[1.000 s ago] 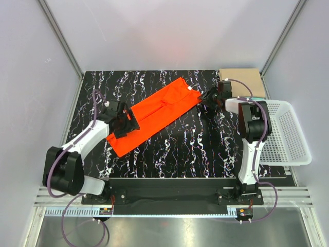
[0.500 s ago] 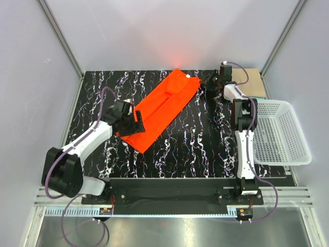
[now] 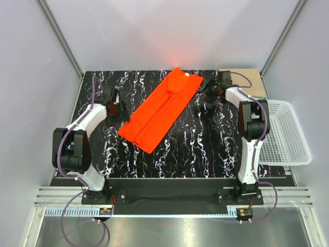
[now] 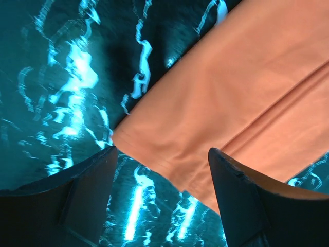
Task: Fold and stack the t-shirts
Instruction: Fold the tshirt
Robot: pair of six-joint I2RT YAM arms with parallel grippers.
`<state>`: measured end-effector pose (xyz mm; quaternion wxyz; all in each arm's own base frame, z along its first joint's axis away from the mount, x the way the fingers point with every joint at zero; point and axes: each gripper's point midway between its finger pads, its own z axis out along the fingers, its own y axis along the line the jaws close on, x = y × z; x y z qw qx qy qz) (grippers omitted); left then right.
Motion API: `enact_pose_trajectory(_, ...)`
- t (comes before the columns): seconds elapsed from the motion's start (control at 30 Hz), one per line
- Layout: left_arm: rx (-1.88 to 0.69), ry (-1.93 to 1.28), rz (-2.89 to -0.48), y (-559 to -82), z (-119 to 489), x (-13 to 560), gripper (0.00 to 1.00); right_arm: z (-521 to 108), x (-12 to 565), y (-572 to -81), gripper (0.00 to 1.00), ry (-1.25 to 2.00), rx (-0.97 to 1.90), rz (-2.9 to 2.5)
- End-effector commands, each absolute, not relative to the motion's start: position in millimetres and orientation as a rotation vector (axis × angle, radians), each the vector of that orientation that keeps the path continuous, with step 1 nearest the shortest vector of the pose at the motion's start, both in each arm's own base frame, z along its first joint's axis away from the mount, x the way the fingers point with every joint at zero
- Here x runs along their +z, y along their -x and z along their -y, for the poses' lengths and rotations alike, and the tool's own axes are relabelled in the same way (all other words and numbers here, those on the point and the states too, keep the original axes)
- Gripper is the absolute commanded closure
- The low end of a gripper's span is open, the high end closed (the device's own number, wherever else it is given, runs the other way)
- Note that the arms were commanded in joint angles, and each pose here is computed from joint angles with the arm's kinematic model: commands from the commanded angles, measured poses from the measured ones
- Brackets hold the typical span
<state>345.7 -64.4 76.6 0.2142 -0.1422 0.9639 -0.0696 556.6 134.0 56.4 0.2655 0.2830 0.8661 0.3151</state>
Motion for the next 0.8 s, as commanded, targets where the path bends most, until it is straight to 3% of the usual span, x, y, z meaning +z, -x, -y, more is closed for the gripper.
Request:
enact_pose_trajectory(0.0,-0.066,0.258,-2.709,-356,48,82,0.23,-191,104,-508,0.38,-0.808,0.793,-2.369)
enact_pose_trajectory(0.17,-0.066,0.265,-2.787,-349,39,59,0.26,-278,85,-402,0.40,-0.777,0.733,-2.534)
enact_pose_trajectory(0.27,-0.069,0.250,-2.816,-345,39,50,0.29,-296,74,-361,0.40,-0.856,0.739,-2.565)
enact_pose_trajectory(0.4,-0.092,0.236,-2.830,-344,41,47,0.29,-340,64,-306,0.43,-0.701,0.636,-2.664)
enact_pose_trajectory(0.77,-0.020,0.303,-2.802,-343,27,50,0.28,-380,40,-246,0.44,-0.734,0.519,-2.741)
